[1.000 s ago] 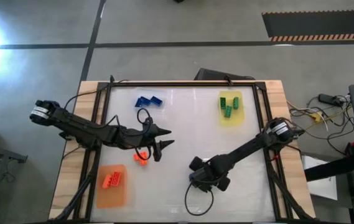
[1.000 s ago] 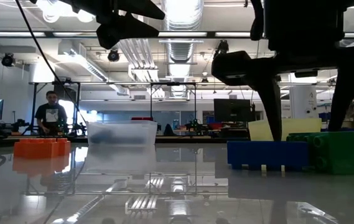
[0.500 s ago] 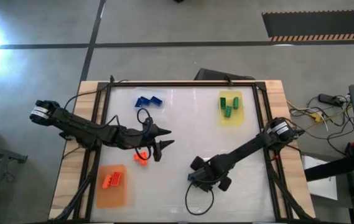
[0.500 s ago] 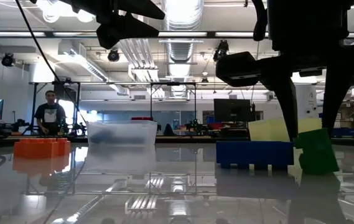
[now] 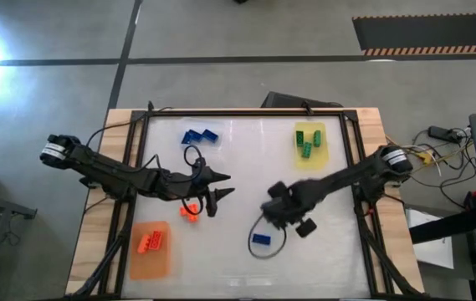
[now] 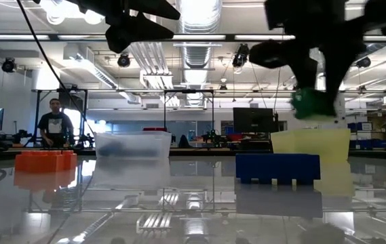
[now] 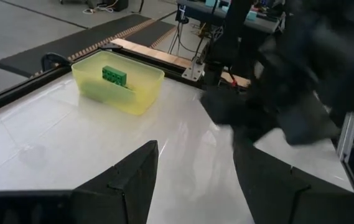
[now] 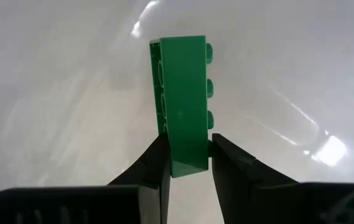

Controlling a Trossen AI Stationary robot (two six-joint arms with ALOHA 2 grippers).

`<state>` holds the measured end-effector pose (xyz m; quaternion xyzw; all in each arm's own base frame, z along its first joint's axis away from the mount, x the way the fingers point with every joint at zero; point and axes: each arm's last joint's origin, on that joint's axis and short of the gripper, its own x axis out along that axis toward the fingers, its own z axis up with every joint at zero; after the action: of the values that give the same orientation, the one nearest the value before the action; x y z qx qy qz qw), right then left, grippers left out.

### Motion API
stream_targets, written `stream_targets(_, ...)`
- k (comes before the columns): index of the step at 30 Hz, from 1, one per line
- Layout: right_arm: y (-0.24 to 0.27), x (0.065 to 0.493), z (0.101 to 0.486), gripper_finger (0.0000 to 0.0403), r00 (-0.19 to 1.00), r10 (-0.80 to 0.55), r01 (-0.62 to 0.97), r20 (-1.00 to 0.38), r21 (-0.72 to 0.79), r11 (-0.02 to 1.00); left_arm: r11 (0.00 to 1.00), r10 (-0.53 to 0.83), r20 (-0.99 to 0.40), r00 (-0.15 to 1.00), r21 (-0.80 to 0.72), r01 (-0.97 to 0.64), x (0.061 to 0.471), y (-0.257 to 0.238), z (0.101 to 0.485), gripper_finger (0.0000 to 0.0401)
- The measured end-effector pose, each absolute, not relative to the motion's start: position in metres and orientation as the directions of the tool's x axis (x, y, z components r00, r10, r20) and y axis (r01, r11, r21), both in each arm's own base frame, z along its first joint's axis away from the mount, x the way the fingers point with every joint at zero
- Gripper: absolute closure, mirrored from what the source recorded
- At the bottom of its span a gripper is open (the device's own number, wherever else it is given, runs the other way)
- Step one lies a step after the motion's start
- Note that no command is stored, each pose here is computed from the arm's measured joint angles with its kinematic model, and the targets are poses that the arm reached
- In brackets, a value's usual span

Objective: Sort & place blocks by color
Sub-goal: Put the green game piece into the yellow bin

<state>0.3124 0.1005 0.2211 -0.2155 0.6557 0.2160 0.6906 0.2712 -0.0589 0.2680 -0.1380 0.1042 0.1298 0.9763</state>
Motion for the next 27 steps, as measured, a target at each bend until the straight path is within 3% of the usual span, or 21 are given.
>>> stream_targets(7,0.033,0.301,0.26,0.0325,0.192,-0.106,-0.356,-0.976,-0.17,0.919,0.928,0.225,-0.238,0.945,-0.244,-0.282,0.271,-0.059,0.268,0.0206)
stream_targets(13,-0.044,0.278,0.285,0.0323,0.206,-0.321,-0.006,-0.924,-0.329,0.944,0.928,0.224,-0.238,0.945,-0.243,-0.282,0.271,-0.059,0.268,0.0206)
stream_targets(16,-0.086,0.258,0.294,0.0324,0.168,-0.356,0.197,-0.919,-0.323,0.926,0.928,0.224,-0.237,0.945,-0.244,-0.281,0.271,-0.059,0.268,0.0206)
stream_targets(21,-0.15,0.222,0.292,0.0323,0.084,-0.368,0.53,-0.926,-0.271,0.803,0.928,0.224,-0.234,0.946,-0.245,-0.281,0.271,-0.059,0.269,0.0206)
stream_targets(27,-0.196,0.197,0.259,0.0318,0.098,-0.232,0.679,-0.968,-0.105,0.726,0.928,0.224,-0.234,0.946,-0.246,-0.281,0.271,-0.059,0.269,0.0206)
